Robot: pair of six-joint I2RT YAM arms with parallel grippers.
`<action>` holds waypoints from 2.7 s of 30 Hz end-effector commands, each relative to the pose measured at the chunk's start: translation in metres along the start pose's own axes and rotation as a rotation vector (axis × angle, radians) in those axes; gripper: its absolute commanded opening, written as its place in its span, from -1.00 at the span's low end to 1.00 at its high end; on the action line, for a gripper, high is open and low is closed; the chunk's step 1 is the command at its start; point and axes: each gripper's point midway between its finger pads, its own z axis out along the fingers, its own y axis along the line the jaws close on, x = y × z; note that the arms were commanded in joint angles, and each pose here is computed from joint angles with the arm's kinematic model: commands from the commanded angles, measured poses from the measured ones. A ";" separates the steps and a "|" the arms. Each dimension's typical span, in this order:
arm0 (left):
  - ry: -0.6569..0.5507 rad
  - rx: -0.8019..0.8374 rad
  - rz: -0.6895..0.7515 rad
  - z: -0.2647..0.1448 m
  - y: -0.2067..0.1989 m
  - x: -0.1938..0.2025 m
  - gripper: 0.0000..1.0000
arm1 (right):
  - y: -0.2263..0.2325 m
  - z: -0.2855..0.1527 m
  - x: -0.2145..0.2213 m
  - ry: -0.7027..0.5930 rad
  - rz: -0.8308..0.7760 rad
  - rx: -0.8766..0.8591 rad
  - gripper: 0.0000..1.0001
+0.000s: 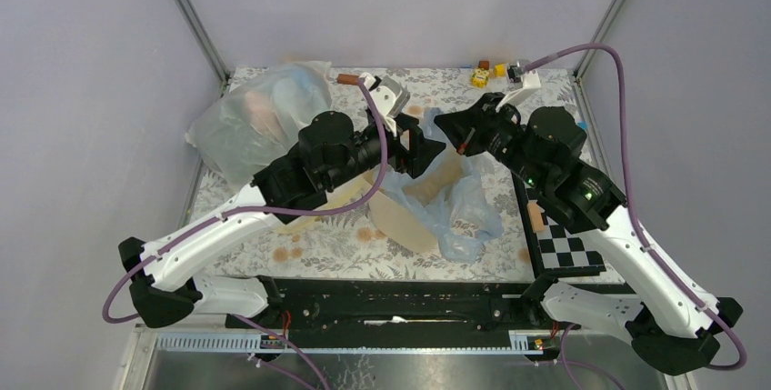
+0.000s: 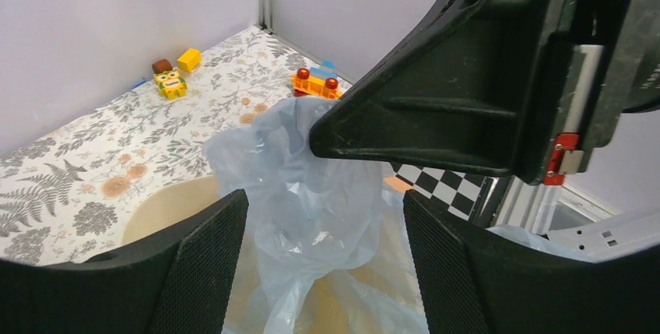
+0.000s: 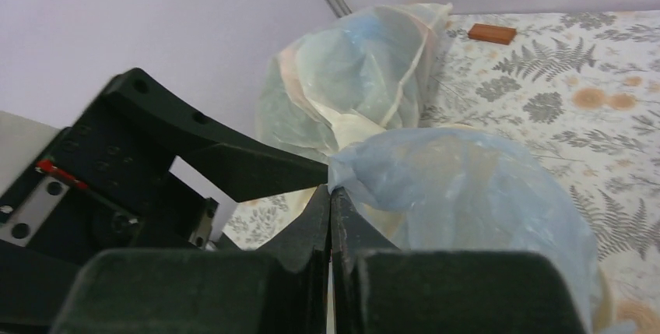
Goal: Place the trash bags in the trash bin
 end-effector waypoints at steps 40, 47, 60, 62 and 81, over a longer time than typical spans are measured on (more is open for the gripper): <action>-0.079 -0.358 -0.202 -0.032 0.114 -0.023 -1.00 | -0.081 -0.099 0.052 0.175 -0.024 0.353 0.99; -0.078 -0.336 -0.198 -0.035 0.109 -0.025 -1.00 | -0.069 -0.120 0.058 0.223 0.081 0.328 0.99; -0.048 -0.402 -0.216 -0.043 0.120 -0.005 -1.00 | -0.052 -0.127 0.101 0.331 0.390 0.280 0.57; -0.046 -0.421 -0.221 -0.048 0.122 -0.002 -1.00 | -0.061 -0.128 0.112 0.335 0.392 0.301 0.29; 0.000 -0.550 -0.326 -0.108 0.151 0.037 -1.00 | -0.110 -0.107 0.167 0.446 0.183 0.404 -0.05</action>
